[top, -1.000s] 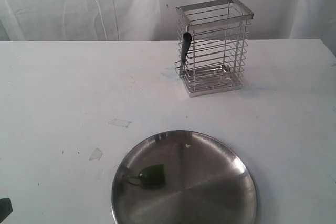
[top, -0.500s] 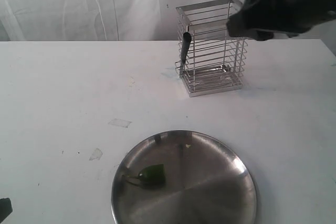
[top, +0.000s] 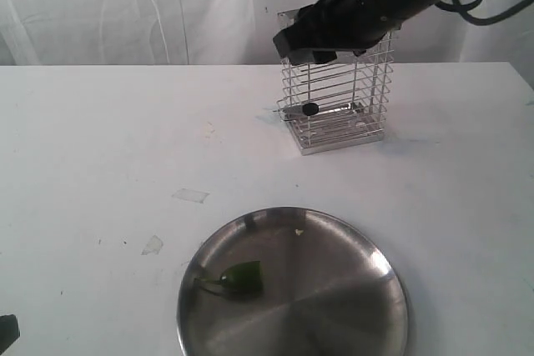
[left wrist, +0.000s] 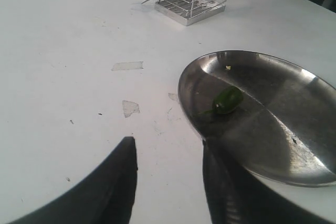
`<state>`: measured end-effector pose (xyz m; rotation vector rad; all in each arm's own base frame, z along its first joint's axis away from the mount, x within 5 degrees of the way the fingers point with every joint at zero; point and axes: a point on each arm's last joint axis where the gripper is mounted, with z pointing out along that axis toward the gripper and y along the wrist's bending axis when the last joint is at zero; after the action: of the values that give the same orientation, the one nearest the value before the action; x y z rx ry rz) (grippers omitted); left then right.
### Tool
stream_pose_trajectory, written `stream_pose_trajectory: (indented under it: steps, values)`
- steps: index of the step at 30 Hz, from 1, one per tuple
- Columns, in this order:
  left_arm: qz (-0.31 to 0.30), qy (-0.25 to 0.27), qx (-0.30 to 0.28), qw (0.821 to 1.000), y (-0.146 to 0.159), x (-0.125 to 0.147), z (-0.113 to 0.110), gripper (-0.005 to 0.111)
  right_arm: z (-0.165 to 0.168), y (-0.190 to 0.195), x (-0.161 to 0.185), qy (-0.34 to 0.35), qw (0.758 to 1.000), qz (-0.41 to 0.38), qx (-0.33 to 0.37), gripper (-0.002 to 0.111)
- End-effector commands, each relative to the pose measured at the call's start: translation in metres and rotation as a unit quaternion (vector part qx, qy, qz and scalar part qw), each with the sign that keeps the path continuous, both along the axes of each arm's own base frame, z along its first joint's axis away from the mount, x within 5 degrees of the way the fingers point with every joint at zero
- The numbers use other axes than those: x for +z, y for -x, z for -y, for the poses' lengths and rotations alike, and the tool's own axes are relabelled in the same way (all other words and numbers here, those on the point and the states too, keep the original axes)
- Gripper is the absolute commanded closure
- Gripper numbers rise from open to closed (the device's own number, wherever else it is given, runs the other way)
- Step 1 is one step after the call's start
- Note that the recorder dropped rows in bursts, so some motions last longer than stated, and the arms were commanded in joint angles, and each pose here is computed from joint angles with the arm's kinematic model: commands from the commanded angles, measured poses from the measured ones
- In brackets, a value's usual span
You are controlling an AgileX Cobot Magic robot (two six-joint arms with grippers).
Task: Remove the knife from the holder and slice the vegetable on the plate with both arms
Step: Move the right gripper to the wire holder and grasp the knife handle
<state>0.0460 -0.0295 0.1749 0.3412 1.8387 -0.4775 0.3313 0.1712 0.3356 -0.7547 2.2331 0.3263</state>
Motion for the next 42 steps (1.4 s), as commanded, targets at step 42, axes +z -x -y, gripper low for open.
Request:
stream_pose_trajectory:
  steps: [42]
  values:
    - [-0.001, 0.003, 0.002, 1.000, 0.000, -0.001, 0.000, 0.061, -0.013, 0.007, -0.093, 0.285, 0.901, 0.194, 0.264, 0.062]
